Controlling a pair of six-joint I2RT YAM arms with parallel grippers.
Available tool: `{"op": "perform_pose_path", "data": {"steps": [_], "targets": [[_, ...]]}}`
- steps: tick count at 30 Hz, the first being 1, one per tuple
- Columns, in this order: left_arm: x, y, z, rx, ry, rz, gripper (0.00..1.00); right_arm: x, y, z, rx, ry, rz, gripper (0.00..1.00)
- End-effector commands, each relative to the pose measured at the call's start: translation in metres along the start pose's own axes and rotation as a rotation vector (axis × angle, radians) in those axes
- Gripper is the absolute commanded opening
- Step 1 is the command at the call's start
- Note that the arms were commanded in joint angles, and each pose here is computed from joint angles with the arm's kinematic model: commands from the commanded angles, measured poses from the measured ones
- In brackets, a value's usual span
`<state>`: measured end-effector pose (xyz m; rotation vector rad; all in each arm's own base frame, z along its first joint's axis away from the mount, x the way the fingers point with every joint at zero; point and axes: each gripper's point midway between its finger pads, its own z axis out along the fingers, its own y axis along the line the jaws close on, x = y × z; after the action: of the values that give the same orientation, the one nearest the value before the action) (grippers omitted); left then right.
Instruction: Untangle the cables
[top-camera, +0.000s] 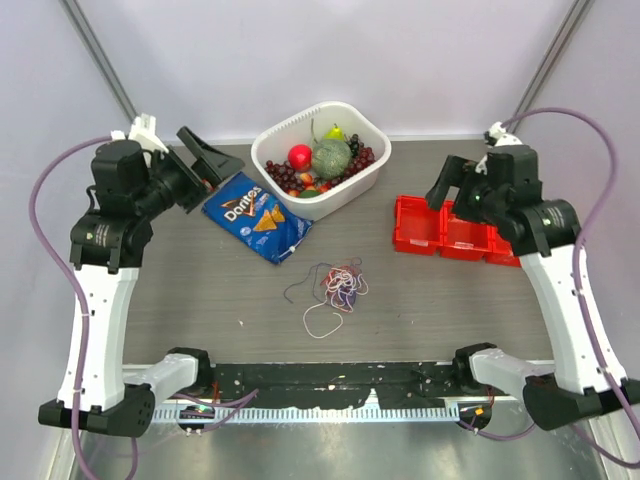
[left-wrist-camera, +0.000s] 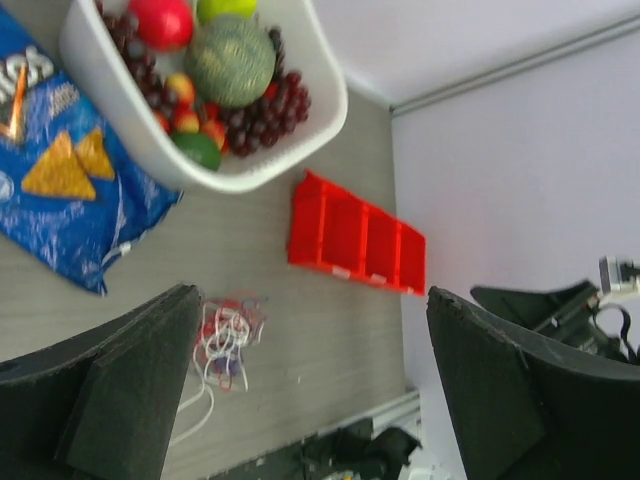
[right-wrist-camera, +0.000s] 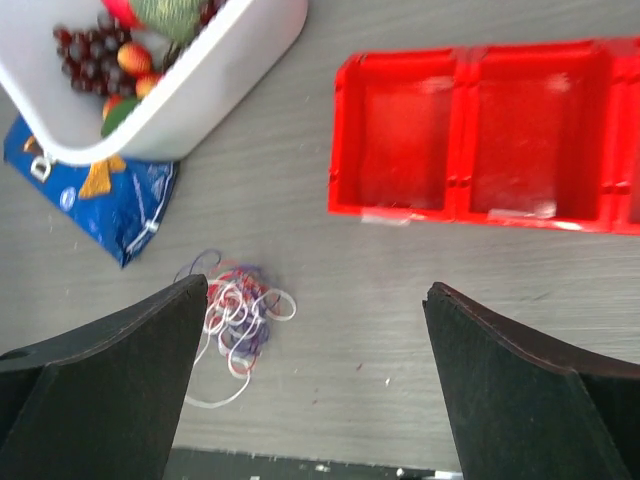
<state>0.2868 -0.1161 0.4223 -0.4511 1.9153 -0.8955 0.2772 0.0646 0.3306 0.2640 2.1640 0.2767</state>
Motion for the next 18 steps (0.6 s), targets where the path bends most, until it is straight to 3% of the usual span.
{"op": "perform_pose_path", "data": {"steps": [1, 7, 11, 18], "targets": [[0.053, 0.015, -0.005, 0.041, 0.193, -0.039, 1.00, 0.019, 0.038, 0.013, -0.183, 0.107, 0.004, 0.95], [0.111, 0.037, 0.017, 0.093, 0.306, -0.210, 0.99, 0.082, 0.095, 0.029, -0.373, 0.291, -0.036, 0.95], [0.169, 0.042, 0.031, 0.023, 0.417, -0.170, 0.97, 0.135, 0.116, 0.030, -0.427, 0.405, -0.083, 0.95], [0.255, 0.038, 0.036, -0.031, 0.586, -0.143, 0.94, 0.209, 0.102, 0.057, -0.425, 0.558, -0.057, 0.95]]}}
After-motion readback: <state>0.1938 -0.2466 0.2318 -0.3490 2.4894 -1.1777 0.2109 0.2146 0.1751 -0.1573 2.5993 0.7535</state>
